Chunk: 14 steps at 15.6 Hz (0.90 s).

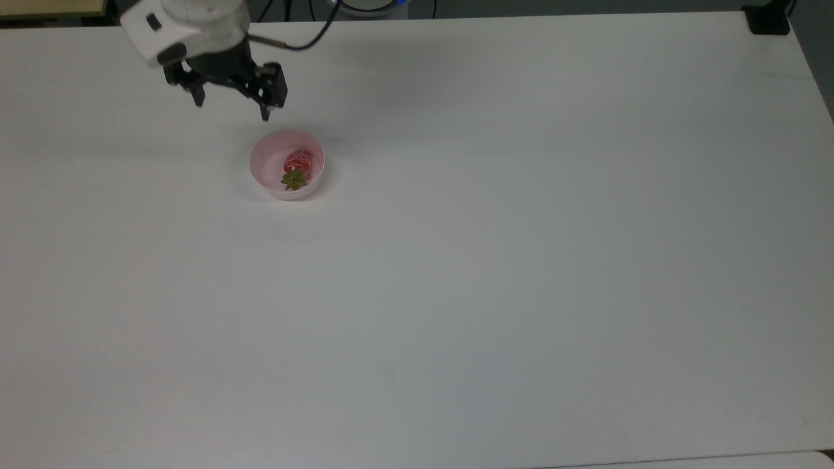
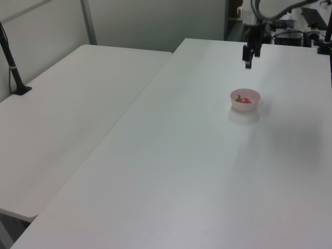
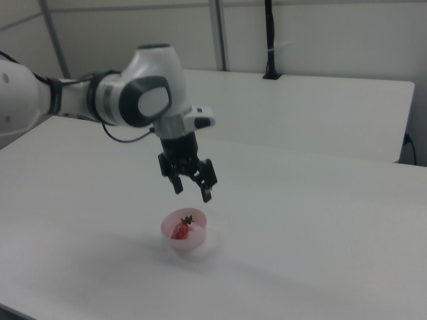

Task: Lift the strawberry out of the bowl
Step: 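Lower the gripper into the pink bowl around the red strawberry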

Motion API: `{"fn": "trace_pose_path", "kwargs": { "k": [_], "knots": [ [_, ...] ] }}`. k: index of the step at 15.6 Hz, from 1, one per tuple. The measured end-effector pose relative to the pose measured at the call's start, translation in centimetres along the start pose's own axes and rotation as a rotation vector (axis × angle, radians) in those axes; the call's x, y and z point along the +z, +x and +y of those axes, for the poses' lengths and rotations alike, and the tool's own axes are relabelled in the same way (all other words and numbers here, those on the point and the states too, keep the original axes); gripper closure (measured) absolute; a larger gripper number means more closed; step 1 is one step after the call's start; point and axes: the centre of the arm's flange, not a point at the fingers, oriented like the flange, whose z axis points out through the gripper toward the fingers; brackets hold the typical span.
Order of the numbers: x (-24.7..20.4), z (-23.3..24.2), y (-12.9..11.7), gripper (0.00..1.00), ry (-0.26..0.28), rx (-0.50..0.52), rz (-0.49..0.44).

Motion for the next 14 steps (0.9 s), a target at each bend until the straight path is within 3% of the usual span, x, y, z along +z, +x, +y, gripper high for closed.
{"fn": "trace_pose_path", "kwargs": {
  "k": [4,9,14],
  "knots": [
    [3.3,-0.6,0.7,0.04,-0.012,-0.052,-0.034],
    [6.2,-1.5,1.1,0.25,-0.009,-0.100,-0.082],
    [9.0,-3.9,1.4,0.21,-0.004,-0.141,-0.129]
  ]
}}
